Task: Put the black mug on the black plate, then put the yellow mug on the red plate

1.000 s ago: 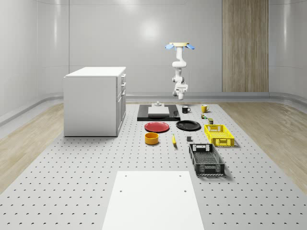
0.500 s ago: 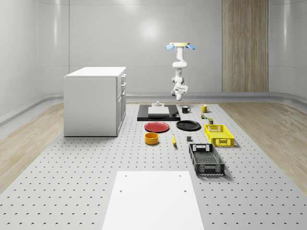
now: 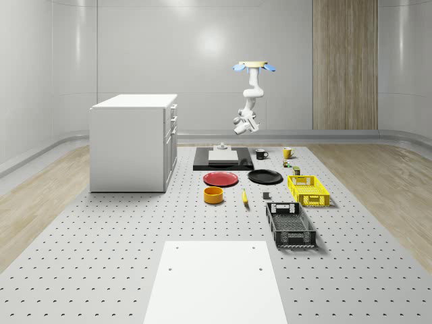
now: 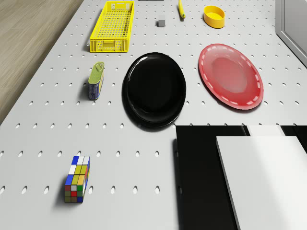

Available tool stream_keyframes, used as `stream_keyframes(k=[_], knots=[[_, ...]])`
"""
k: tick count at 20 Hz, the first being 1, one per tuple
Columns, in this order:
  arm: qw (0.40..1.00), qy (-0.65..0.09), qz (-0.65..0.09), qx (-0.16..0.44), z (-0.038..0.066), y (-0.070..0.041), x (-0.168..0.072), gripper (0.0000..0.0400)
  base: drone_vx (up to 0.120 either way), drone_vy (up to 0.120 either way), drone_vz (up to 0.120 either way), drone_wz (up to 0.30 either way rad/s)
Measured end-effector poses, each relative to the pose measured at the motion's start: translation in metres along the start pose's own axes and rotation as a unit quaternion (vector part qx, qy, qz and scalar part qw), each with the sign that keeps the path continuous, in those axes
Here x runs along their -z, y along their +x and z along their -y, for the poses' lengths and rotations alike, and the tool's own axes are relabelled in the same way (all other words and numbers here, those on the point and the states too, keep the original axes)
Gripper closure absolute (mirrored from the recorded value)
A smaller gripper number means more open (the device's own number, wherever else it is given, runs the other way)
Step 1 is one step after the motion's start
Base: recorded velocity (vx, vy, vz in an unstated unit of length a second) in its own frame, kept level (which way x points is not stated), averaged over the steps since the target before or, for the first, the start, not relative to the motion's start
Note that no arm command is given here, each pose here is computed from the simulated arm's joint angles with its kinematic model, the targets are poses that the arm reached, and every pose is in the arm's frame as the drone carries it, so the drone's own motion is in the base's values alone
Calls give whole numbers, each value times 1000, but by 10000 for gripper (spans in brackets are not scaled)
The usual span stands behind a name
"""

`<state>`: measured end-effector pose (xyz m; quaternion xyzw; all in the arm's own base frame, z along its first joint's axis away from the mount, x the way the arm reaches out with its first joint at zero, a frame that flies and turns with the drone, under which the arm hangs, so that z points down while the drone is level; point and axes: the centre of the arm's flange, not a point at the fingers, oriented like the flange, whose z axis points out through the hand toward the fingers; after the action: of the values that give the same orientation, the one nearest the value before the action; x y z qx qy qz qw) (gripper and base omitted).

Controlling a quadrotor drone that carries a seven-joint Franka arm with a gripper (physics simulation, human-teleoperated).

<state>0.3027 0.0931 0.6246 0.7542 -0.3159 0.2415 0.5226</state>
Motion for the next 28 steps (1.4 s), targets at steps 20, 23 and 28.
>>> stream_keyframes(k=[20, 23, 28], knots=[[608, -561, -562, 21, 66, -71, -126, 0, 40, 0, -120, 0], [594, -567, -569, 22, 65, -70, -129, 0, 120, 0, -120, 0], [583, -573, -575, 22, 65, -70, -131, 0, 32, 0, -120, 0]])
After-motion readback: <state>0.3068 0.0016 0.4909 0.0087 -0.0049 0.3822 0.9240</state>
